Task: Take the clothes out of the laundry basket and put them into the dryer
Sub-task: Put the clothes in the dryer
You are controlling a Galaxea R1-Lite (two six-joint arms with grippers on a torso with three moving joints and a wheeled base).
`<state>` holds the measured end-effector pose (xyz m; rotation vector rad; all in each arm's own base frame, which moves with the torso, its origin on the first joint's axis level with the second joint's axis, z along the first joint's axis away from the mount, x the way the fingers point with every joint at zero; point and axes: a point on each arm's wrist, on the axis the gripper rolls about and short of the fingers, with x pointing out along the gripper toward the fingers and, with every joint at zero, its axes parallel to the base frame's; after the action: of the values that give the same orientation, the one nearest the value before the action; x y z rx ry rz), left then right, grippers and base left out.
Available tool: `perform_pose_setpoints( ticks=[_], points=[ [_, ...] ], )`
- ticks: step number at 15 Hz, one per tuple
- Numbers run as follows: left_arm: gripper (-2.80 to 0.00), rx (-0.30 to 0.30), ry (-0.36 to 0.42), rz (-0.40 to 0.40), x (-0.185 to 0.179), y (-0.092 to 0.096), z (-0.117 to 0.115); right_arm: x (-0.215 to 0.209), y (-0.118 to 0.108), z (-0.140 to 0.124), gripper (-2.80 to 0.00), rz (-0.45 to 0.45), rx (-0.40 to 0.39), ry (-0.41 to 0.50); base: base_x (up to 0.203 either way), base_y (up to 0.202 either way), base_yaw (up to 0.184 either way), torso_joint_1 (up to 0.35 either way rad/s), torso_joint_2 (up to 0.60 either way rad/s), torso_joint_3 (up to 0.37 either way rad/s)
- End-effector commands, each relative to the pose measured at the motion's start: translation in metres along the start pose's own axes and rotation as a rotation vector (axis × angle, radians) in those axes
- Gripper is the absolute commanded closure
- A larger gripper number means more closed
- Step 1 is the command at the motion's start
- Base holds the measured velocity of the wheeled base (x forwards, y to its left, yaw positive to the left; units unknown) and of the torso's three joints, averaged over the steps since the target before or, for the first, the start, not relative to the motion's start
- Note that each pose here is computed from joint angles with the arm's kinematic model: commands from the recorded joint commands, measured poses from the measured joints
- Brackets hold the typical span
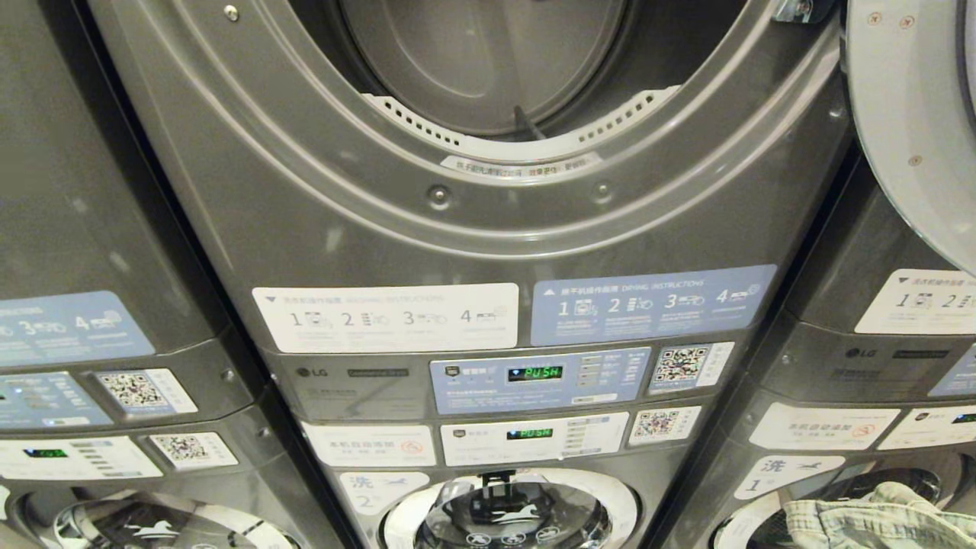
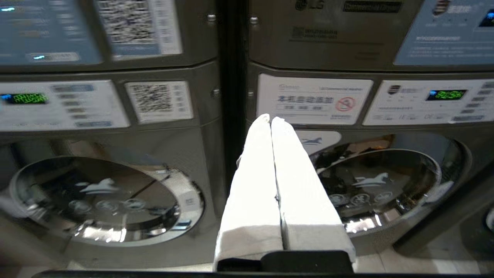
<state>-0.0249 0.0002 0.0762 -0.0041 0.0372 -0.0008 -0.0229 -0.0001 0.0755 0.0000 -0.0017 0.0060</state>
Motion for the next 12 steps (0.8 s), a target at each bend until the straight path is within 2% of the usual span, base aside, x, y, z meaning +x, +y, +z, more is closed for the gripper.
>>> perform_pose_setpoints(
  ticks=[1, 12],
  points=[
    [0.00, 0.000, -0.003, 0.002, -0.0003, 0.0000, -0.0001, 0.0000, 0.0000, 0.0000, 0.00, 0.002, 0.000, 0.000, -0.010, 0.003, 0.106, -0.002, 0.01, 0.002],
    [0.00, 0.000, -0.003, 0.002, -0.0003, 0.0000, -0.0001, 0.0000, 0.0000, 0.0000, 0.00, 0.003, 0.002, 0.000, 0.001, -0.008, 0.175, 0.004, 0.00, 0.002]
  ],
)
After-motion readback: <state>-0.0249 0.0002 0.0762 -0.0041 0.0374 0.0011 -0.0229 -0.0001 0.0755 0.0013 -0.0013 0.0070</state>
